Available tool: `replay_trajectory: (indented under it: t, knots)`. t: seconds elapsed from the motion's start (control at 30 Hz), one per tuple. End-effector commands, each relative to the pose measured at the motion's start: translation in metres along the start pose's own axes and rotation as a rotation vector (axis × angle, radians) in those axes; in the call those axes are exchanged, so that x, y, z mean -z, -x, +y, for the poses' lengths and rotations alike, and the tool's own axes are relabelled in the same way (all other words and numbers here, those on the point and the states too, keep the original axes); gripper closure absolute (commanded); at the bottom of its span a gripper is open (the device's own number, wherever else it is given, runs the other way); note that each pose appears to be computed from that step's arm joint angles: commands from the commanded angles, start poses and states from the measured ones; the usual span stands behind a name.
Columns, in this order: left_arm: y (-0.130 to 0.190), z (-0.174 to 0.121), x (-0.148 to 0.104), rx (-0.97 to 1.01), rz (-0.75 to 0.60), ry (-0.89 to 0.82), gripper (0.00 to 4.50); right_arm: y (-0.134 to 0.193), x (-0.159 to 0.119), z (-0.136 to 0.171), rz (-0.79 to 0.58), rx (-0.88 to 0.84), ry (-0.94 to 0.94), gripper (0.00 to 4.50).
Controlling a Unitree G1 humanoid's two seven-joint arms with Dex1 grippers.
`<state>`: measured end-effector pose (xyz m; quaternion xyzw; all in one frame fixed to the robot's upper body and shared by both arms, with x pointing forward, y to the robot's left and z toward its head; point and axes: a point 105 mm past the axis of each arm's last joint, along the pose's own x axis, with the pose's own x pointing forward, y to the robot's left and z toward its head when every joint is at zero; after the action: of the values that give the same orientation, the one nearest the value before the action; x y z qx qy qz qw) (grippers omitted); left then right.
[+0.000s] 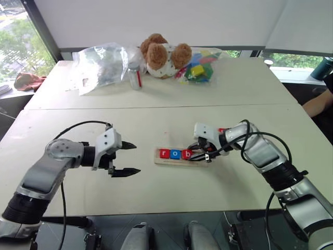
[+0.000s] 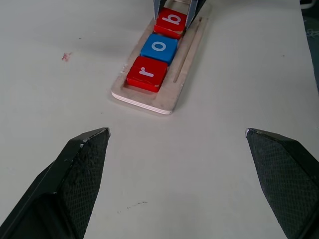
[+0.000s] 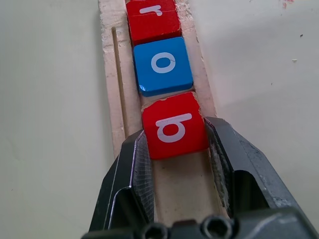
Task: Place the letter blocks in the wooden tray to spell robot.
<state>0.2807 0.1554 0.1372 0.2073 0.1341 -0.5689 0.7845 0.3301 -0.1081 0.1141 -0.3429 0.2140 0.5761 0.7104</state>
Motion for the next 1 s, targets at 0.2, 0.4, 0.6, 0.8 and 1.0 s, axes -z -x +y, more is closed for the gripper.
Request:
replay_trajectory:
  t: [0.2, 0.4, 0.6, 0.8, 1.0]
  knots:
    - [-0.002, 0.0, -0.009, -0.011, -0.025, -0.026, 0.0, -0.005, -0.016, -0.005, -0.026, 0.012, 0.028, 3.36]
    - [-0.007, -0.003, -0.01, -0.012, -0.044, -0.011, 0.0, -0.012, -0.016, -0.006, -0.036, 0.015, 0.007, 3.36]
    - [-0.007, -0.002, -0.008, -0.023, -0.047, -0.002, 0.0, -0.015, -0.023, -0.003, -0.067, 0.001, -0.008, 3.36]
    - [-0.009, 0.0, -0.008, -0.032, -0.047, -0.004, 0.0, -0.019, -0.027, -0.002, -0.077, -0.002, -0.008, 3.36]
    - [-0.009, 0.0, -0.006, -0.036, -0.045, -0.003, 0.0, -0.021, -0.029, 0.0, -0.079, -0.007, -0.009, 3.36]
